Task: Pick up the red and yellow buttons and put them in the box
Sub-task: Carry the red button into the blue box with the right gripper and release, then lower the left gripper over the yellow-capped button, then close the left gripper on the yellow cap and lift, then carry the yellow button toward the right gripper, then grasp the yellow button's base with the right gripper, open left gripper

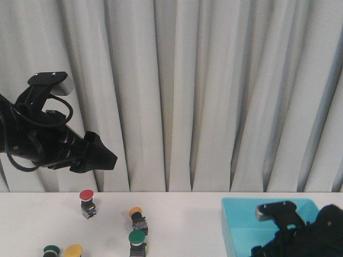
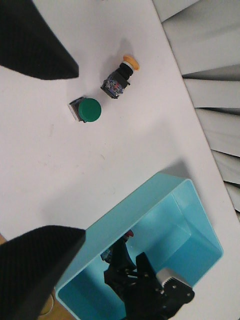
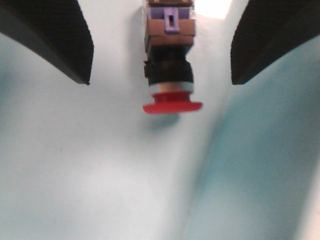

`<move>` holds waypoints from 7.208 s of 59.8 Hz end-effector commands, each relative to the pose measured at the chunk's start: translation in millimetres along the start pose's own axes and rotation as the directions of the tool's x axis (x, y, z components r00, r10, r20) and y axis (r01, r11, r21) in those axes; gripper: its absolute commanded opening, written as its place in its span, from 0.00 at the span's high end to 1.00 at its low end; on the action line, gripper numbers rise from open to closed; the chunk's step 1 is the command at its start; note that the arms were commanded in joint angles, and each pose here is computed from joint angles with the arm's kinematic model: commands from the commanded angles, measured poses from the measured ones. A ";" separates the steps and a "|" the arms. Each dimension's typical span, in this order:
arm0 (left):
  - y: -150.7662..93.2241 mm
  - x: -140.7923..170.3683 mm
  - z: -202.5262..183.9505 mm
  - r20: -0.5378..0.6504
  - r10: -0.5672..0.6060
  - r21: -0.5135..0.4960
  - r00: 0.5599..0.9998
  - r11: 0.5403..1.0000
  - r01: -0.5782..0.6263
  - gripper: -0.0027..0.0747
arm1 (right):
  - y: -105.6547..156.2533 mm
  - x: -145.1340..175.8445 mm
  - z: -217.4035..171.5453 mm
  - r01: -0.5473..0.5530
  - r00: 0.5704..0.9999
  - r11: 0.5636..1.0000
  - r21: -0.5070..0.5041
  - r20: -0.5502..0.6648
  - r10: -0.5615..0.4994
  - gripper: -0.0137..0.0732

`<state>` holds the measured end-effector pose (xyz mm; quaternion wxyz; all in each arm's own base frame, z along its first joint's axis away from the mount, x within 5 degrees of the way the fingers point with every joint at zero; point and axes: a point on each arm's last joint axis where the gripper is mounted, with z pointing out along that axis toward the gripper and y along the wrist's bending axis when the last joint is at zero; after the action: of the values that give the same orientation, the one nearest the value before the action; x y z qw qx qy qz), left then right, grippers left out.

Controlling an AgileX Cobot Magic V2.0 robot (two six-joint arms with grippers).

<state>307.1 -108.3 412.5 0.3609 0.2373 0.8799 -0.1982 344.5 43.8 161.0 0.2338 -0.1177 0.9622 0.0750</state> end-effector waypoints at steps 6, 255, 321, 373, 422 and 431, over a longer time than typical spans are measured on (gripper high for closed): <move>1.9 -2.8 -20.3 0.024 -0.041 -0.108 0.999 0.993 0.044 0.22 | 7.6 -41.8 -73.3 0.033 0.972 0.999 0.016 0.231 -0.036 0.20; -35.7 -51.6 10.1 0.068 -0.172 0.293 0.983 0.945 0.145 0.97 | 159.8 -47.5 -224.2 0.724 0.297 0.610 0.322 0.654 -0.696 0.20; -86.2 -54.8 -19.6 0.068 -0.279 0.433 0.958 0.873 0.224 0.96 | 164.3 -55.4 -221.6 0.660 0.291 0.660 0.359 0.687 -0.665 0.20; -103.3 -52.0 -19.9 0.026 -0.258 0.499 0.966 0.841 0.211 0.96 | 164.4 -55.2 -221.5 0.659 0.296 0.664 0.353 0.690 -0.661 0.84; -99.7 -58.8 -21.7 0.103 -0.295 0.477 0.950 0.853 0.213 0.44 | 164.0 -56.1 -222.2 0.651 0.293 0.668 0.360 0.693 -0.659 0.84; -102.9 -59.6 -23.6 0.093 -0.313 0.515 0.945 0.828 0.223 0.30 | 163.4 -57.2 -223.1 0.640 0.288 0.674 0.370 0.697 -0.657 0.84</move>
<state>292.0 -199.1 457.0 0.2943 0.1851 0.8287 -0.4387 257.6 172.4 373.8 0.5935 -0.4794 0.6460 0.0219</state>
